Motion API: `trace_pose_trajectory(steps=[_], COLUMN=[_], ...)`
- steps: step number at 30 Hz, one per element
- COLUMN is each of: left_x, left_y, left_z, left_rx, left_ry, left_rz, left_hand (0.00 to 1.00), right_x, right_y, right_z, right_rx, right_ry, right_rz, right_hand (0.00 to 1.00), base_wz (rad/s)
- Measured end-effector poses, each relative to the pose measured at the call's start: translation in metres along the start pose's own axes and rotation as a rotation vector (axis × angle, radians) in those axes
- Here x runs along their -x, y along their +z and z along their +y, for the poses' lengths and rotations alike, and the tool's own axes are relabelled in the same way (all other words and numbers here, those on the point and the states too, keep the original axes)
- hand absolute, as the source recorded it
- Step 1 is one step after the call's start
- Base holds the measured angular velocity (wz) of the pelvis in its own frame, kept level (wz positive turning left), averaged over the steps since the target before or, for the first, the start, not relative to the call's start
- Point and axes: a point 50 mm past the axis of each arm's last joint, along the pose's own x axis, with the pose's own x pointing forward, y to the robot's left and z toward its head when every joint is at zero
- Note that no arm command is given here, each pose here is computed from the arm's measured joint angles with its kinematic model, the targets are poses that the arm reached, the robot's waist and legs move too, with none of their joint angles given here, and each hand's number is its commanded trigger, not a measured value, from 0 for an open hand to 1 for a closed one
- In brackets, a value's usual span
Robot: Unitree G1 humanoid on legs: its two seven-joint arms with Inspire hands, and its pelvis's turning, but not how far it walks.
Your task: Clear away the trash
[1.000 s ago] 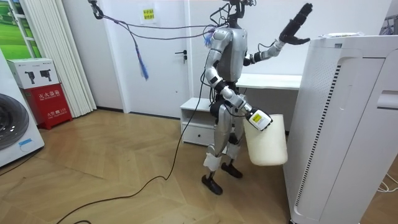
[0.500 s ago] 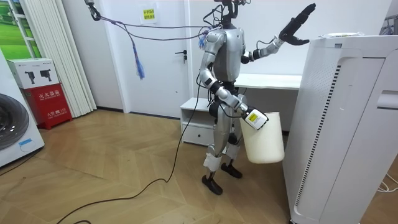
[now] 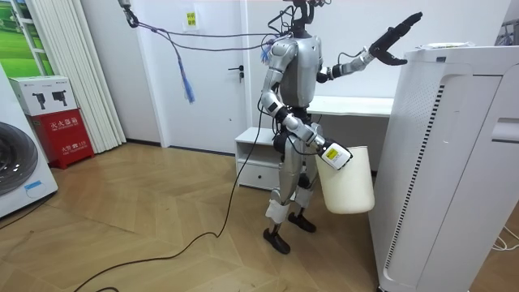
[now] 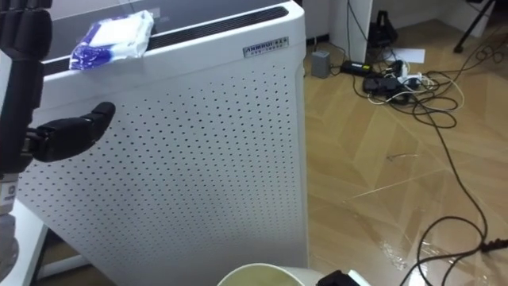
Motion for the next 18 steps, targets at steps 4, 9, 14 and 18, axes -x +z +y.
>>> trace_pose_trajectory(steps=[4, 9, 14, 18], left_x=[0.0, -0.001, 0.001, 0.004], left_y=[0.0, -0.002, -0.012, -0.02], left_z=[0.0, 0.0, -0.004, -0.008], left_rx=[-0.003, -0.014, -0.049, -0.065], left_ry=[-0.013, -0.041, -0.097, -0.143], left_rz=[-0.001, -0.005, 0.018, 0.069], left_hand=[0.0, 0.0, 0.0, 0.0], right_x=[0.0, -0.001, -0.001, -0.002], right_y=[0.0, 0.001, 0.001, 0.0], right_z=[0.001, 0.002, 0.004, 0.006], right_rx=[0.001, 0.002, -0.002, -0.012], right_ry=[0.011, 0.018, 0.017, 0.017], right_rz=[-0.002, -0.004, -0.005, 0.006], right_hand=[1.0, 1.0, 1.0, 1.0], base_wz=[0.0, 0.0, 0.0, 0.0])
